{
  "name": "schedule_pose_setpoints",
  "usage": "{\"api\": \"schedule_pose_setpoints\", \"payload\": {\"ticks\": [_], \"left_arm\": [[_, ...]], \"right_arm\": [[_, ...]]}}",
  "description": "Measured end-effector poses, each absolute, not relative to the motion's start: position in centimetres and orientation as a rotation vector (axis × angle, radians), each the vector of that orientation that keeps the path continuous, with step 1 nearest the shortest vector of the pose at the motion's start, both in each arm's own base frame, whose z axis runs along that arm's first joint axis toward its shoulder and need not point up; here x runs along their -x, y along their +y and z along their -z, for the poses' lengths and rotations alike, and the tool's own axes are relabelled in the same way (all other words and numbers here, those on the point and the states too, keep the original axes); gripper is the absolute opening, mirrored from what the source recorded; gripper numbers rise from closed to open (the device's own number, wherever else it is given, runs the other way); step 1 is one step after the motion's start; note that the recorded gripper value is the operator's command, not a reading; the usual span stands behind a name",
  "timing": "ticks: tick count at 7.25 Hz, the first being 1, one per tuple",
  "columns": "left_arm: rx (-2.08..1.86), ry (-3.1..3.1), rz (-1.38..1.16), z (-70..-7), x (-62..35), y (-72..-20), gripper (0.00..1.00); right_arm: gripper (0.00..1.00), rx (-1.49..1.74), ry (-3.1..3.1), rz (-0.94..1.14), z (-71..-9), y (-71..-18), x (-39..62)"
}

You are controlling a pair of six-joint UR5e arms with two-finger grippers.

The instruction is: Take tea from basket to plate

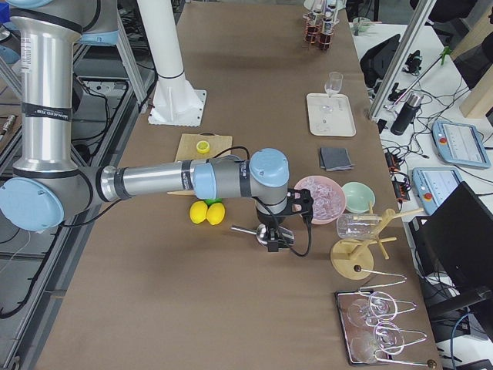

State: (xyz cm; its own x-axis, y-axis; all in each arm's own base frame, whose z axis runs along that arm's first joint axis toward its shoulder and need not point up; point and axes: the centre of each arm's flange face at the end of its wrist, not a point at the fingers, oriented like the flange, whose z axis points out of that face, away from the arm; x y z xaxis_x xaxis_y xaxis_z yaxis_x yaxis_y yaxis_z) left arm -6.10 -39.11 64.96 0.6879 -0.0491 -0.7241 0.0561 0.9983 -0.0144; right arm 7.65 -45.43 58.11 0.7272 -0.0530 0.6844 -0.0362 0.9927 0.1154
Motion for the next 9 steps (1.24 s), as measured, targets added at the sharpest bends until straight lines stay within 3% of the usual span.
{"api": "schedule_pose_setpoints", "payload": {"ticks": [3, 5, 9], "left_arm": [[-0.037, 0.817, 0.121, -64.5, 8.5, -38.6, 0.98], [-0.009, 0.825, 0.331, -63.4, 10.6, -40.5, 0.98], [0.170, 0.868, 0.997, -55.6, 12.3, -56.6, 0.98]], "right_arm": [[1.00, -0.184, -0.940, 0.137, -51.8, -49.1, -2.8], [1.00, -0.308, -0.988, 0.323, -46.8, -51.5, 3.0], [1.00, -0.513, -1.095, 0.464, -40.4, -50.9, 11.1]]}}
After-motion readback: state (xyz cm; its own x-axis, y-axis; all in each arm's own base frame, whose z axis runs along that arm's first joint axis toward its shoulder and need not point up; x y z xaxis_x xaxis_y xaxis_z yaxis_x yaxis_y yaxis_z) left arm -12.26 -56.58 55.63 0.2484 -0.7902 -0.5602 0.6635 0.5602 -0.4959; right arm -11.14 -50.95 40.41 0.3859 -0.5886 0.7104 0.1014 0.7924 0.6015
